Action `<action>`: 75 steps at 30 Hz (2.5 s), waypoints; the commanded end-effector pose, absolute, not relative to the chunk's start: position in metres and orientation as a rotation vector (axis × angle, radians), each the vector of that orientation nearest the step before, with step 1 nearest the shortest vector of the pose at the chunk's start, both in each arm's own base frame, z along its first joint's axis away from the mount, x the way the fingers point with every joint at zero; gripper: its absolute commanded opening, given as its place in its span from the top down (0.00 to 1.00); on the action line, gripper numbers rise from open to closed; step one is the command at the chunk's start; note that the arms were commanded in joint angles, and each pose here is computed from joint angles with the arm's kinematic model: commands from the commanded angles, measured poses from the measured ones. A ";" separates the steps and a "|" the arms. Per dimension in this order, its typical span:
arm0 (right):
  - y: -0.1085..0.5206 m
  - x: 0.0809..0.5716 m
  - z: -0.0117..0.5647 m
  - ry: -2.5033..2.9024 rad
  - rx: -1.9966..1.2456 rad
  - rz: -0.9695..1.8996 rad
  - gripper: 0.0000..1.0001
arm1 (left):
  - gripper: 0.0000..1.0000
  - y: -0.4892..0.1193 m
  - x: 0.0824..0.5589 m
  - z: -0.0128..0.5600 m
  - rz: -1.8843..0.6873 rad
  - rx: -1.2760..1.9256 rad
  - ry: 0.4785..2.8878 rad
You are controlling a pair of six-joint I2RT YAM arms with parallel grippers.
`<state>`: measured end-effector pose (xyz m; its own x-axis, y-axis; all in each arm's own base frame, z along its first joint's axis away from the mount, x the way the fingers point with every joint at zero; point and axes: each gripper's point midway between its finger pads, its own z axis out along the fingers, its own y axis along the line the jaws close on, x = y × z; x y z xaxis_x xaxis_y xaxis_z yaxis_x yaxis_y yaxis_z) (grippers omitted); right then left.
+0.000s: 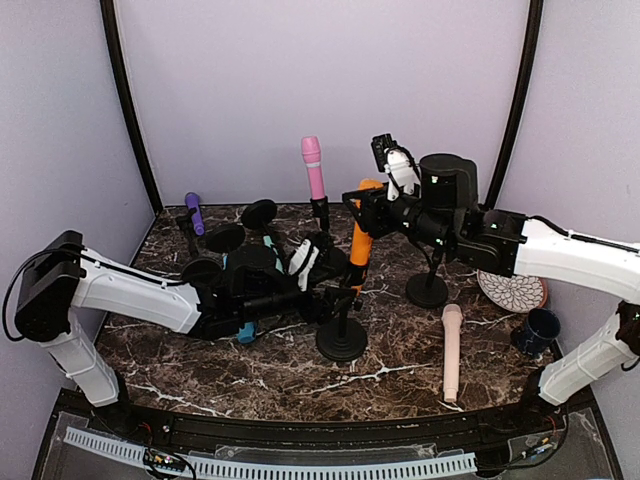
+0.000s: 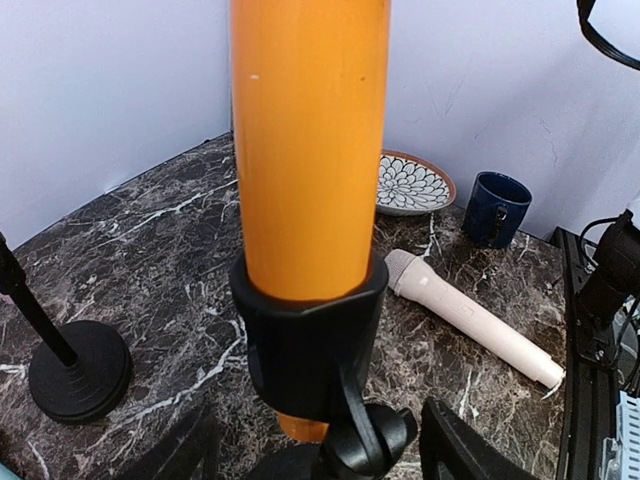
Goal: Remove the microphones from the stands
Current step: Hold the microphone stand with the microphone at the center of the board, then remove the microphone from the microphone stand.
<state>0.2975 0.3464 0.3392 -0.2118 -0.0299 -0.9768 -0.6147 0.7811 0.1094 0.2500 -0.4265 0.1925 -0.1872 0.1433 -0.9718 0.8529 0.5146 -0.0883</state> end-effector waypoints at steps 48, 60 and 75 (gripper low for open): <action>0.316 0.306 0.354 1.643 -0.537 0.940 0.67 | 1.00 -0.438 0.247 0.189 -0.809 0.921 1.637; 0.301 0.328 0.355 1.758 -0.248 0.702 0.68 | 1.00 -0.440 0.248 0.183 -0.801 0.933 1.645; 0.325 0.288 0.395 1.546 -0.620 0.920 0.68 | 1.00 -0.436 0.242 0.174 -0.808 0.951 1.647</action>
<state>0.3113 0.3210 0.3305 -0.3515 0.0378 -0.9354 -0.6483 0.7110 0.2724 0.2484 -0.4395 0.1911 -0.1527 0.1580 -0.9756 0.8774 0.4760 -0.0603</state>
